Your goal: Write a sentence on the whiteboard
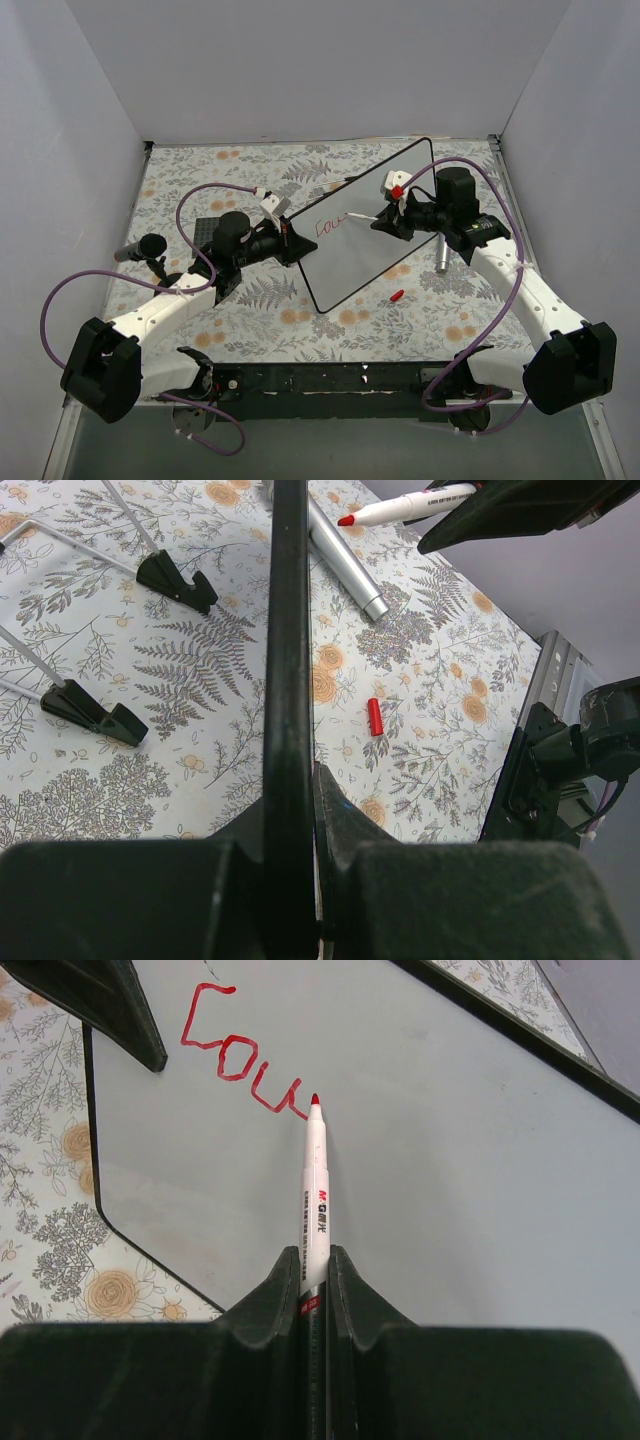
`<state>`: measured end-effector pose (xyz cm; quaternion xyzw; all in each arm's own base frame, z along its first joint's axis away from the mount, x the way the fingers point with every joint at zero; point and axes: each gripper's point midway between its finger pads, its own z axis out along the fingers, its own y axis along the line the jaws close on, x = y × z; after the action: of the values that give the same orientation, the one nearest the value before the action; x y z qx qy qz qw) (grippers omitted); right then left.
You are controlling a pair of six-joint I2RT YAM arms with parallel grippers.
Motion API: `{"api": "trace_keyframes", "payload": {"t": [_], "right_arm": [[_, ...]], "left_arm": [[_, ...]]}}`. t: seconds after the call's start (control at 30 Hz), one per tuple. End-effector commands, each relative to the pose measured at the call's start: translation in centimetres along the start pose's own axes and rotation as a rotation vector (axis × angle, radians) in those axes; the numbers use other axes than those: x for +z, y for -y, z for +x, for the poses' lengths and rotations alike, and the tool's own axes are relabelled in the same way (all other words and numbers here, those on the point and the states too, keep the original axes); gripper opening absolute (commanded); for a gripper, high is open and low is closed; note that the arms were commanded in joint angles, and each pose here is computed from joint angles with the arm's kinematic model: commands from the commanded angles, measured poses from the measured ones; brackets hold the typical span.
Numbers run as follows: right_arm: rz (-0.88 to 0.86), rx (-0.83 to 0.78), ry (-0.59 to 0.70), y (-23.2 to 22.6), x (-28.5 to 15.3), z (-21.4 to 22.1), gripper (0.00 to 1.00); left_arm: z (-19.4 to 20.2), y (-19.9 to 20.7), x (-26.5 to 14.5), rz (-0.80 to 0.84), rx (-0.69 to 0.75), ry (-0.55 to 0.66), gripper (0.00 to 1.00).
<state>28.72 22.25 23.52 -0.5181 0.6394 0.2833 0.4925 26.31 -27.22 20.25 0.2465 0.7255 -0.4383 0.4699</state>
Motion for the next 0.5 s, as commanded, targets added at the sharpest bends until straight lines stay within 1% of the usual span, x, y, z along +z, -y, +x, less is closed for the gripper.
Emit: {"api": "trace_keyframes", "payload": {"t": [0.0, 0.47], "right_arm": [[0.005, -0.046, 0.037, 0.49, -0.18, -1.11, 0.01], [0.009, -0.048, 0.031, 0.81, 0.02, -0.8, 0.01]], "left_arm": [[-1.0, 1.03, -0.24, 0.044, 0.068, 0.009, 0.0], [-0.89, 1.05, -0.28, 0.046, 0.065, 0.008, 0.0]]}}
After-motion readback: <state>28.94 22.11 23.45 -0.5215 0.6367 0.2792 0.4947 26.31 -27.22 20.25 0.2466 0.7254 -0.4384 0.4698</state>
